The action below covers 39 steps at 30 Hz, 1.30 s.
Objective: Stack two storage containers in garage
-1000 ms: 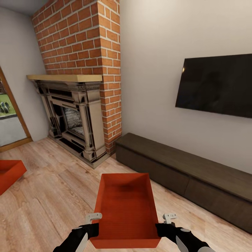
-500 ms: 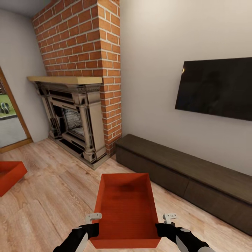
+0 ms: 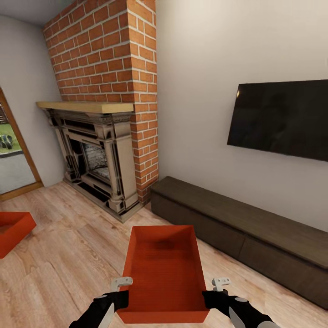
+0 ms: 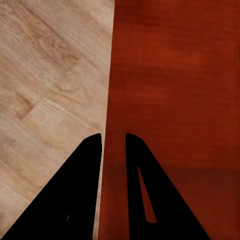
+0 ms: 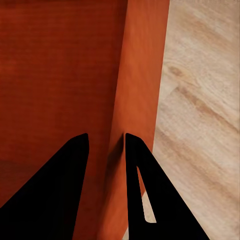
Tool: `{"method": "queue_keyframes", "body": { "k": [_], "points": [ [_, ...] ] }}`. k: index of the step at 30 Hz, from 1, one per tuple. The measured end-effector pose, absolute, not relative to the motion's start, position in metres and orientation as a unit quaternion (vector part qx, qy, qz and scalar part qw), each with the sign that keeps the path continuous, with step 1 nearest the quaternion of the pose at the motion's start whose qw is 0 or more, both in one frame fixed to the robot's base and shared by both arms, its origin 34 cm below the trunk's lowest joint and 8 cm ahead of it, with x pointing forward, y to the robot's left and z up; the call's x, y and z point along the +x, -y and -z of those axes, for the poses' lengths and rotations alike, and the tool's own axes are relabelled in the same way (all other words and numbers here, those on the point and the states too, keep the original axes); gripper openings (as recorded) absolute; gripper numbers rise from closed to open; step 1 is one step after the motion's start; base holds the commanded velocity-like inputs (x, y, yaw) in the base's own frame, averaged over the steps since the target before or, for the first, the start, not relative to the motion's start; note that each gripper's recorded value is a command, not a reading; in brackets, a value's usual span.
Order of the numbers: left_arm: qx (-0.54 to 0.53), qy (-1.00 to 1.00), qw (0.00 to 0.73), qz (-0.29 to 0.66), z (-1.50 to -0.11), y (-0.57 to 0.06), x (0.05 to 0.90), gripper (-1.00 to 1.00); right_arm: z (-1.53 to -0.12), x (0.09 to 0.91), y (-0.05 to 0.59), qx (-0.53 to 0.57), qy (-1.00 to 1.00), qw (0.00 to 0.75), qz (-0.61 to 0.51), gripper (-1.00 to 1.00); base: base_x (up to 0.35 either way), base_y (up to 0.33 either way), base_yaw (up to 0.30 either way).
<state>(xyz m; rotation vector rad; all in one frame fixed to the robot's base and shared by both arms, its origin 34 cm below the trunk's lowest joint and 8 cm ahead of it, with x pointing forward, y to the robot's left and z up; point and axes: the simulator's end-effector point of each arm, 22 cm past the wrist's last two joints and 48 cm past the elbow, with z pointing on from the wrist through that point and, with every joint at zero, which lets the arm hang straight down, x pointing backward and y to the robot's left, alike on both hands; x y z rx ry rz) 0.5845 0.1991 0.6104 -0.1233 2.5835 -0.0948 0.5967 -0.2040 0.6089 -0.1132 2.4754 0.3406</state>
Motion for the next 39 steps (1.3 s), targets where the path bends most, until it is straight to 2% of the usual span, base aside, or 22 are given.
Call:
{"method": "queue_keyframes", "body": {
  "k": [23, 39],
  "points": [
    [-0.045, -0.955, 0.291, 0.036, -0.633, -0.199, 0.593, -1.0, -0.632, 0.606, 0.204, -0.045, -0.933, 0.332, -0.128, -1.0, 0.0, 0.0, 0.002],
    [-0.045, -0.953, 0.298, 0.036, -0.64, -0.199, 0.597, -1.0, -0.639, 0.609, 0.204, -0.046, -0.931, 0.338, -0.128, -1.0, 0.0, 0.0, 0.237]
  ]
}}
